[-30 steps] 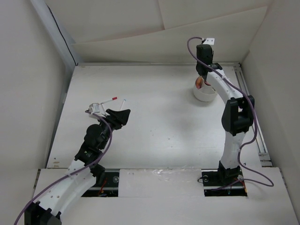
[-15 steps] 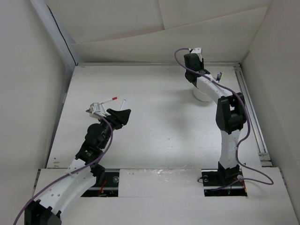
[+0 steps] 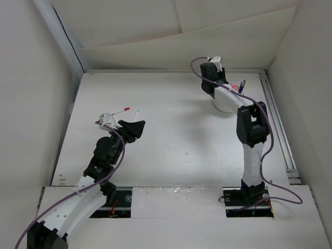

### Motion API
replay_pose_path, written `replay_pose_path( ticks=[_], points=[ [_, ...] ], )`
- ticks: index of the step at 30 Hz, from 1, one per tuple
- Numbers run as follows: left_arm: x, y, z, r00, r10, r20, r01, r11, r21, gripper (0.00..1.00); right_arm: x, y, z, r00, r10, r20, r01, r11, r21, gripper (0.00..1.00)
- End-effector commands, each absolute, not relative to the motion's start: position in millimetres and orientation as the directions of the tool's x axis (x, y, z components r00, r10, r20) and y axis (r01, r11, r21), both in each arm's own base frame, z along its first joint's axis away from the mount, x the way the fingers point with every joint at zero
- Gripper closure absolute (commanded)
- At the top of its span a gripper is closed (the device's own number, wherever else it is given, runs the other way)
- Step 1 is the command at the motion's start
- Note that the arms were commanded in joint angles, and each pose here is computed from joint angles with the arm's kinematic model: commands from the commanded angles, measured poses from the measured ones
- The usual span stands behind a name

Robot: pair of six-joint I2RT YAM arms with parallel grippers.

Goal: Sort the stationery into containers
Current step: Place the stationery into the container

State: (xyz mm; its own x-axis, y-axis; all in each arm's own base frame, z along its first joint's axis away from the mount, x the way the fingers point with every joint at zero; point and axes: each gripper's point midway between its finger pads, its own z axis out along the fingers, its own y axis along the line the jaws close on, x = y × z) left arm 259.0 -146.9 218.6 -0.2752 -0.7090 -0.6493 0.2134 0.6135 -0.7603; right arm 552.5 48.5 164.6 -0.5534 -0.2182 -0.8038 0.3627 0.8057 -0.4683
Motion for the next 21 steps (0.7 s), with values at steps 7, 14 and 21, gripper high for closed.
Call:
replay_pose_path(
  ticks=[7, 14, 21],
  points=[
    [260.4, -148.2, 232.1, -0.248, -0.719, -0.649, 0.255, 0.598, -0.76, 0.44, 555.0, 49.5, 162.8, -0.555, -0.233, -0.799, 0.395, 0.771, -0.499, 0.75],
    [261.5, -148.8, 231.8, -0.248, -0.719, -0.649, 0.255, 0.598, -0.76, 0.44, 554.3, 57.1, 163.1, -0.542, -0.221, -0.81, 0.387, 0.791, -0.475, 0.55],
    [261.5, -148.8, 231.8, -0.248, -0.719, -0.649, 0.255, 0.598, -0.76, 0.44, 546.5, 75.0, 193.3, -0.49, -0.202, -0.848, 0.373, 0.83, -0.414, 0.38]
  ],
)
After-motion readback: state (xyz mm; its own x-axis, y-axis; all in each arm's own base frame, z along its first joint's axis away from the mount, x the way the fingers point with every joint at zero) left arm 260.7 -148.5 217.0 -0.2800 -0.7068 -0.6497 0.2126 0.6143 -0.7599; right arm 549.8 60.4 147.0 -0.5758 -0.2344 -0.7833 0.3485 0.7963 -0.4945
